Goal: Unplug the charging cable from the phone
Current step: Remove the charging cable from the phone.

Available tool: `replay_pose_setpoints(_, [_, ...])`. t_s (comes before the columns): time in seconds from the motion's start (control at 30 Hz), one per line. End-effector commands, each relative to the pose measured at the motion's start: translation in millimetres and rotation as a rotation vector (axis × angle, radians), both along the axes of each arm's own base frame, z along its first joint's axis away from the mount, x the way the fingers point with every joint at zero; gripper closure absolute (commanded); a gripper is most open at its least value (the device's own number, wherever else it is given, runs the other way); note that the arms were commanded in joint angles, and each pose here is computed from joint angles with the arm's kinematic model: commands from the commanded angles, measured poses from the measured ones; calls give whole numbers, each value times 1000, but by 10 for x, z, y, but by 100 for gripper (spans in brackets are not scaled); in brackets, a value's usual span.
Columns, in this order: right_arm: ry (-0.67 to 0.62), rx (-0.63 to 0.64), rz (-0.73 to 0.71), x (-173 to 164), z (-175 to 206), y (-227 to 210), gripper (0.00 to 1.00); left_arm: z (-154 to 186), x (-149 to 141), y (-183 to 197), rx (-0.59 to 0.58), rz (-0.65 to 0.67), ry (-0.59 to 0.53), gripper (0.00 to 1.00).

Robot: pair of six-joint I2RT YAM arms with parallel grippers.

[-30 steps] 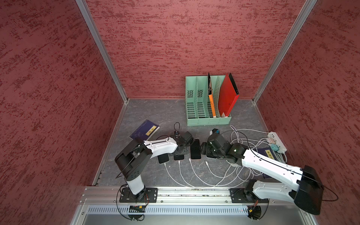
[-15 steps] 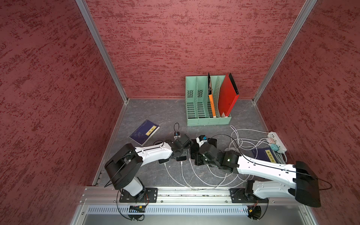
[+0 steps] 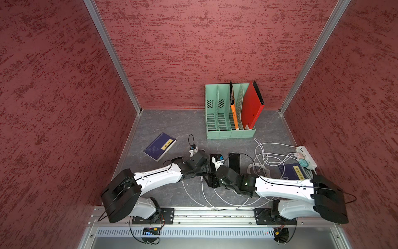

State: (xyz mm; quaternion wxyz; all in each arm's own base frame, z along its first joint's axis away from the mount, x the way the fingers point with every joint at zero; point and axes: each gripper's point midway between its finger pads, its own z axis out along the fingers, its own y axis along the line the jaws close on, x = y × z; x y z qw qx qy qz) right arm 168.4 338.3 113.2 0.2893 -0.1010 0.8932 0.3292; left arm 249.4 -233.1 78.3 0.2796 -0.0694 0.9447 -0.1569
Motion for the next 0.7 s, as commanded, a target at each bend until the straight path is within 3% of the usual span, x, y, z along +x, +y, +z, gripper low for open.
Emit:
replay_pose_setpoints(0.0, [-48, 144, 31, -10, 141, 142, 40, 212, 77, -34, -60, 31, -83, 100])
replay_pose_setpoints(0.17, [-23, 130, 135, -127, 53, 244, 42, 342, 55, 13, -80, 42, -116, 100])
replay_pose_setpoints(0.67, [91, 138, 171, -190, -222, 292, 40, 559, 8, 41, -116, 50, -166, 100])
